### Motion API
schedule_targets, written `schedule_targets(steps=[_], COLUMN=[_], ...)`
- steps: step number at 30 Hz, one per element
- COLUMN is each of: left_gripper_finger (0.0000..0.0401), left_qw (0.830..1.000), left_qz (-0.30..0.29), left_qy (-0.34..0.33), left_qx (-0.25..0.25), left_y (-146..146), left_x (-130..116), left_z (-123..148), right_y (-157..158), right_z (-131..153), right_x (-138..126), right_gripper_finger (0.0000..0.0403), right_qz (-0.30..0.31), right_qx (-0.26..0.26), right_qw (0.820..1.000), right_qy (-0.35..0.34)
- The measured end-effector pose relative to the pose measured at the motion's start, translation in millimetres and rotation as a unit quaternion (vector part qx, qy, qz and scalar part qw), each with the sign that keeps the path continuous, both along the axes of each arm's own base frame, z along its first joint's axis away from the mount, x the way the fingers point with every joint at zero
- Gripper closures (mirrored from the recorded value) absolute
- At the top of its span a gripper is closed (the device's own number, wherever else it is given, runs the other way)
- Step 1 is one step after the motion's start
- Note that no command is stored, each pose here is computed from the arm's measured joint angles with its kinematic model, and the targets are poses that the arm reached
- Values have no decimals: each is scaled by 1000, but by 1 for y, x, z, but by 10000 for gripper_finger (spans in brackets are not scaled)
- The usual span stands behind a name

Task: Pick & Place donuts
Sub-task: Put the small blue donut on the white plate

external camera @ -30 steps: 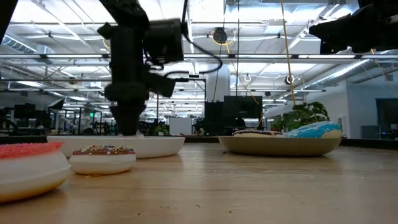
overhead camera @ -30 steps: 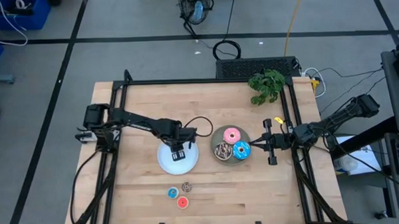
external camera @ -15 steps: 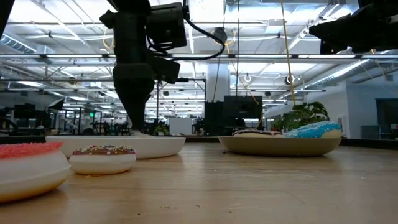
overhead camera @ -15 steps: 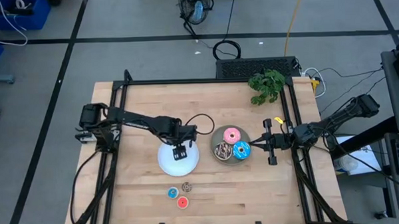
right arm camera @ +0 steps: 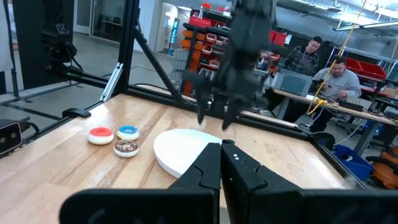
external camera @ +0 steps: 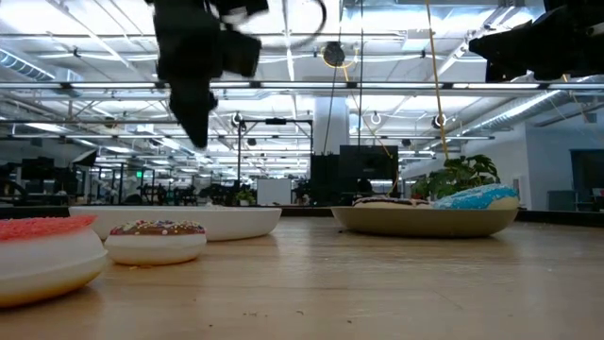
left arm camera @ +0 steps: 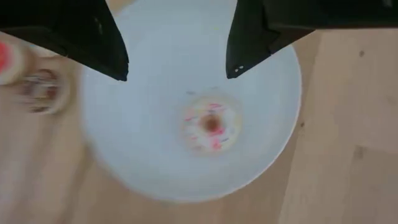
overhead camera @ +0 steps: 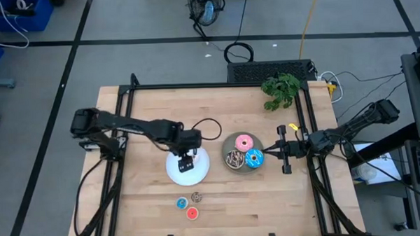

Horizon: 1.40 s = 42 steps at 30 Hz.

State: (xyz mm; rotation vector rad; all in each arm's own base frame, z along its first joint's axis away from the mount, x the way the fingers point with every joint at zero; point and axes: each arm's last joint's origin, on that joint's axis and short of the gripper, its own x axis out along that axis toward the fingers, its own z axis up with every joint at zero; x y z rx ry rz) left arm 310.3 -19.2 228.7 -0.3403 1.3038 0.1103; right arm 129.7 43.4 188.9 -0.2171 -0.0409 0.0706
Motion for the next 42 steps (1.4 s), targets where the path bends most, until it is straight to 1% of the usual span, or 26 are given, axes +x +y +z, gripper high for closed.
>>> schedule_targets(steps=[3, 6, 11, 13, 19, 24, 27, 33, 42], left_gripper_finger=[161, 196, 260, 284, 345, 391, 393, 368, 366], left_qw=[999, 997, 994, 994, 989, 984, 983, 981, 976], left_qz=[4, 12, 14, 14, -13, -38, -50, -69, -83], left_qy=[-36, -74, -99, -106, -138, -159, -166, -170, -184], left_qx=[-4, 5, 34, 39, 48, 64, 67, 67, 86], left_y=[-11, -21, -39, -45, -65, -81, -91, -106, -122], left_x=[-9, -18, -36, -40, -47, -49, -52, -58, -66], left_z=[26, 51, 82, 89, 106, 106, 106, 105, 106], right_y=[0, 0, 0, 0, 0, 0, 0, 0, 0], right_z=[-1, -1, 0, 0, 0, -1, 0, 0, 0], right_x=[0, 0, 0, 0, 0, 0, 0, 0, 0], right_gripper_finger=[403, 403, 403, 403, 403, 403, 403, 403, 403], right_qz=[0, 0, 0, 0, 0, 0, 0, 0, 0], right_qx=[-1, -1, 0, 0, 0, 0, 3, 4, 4], right_qw=[1000, 1000, 1000, 1000, 1000, 1000, 1000, 1000, 1000], right_qy=[2, 3, 0, -1, 0, 3, 2, 0, 0])
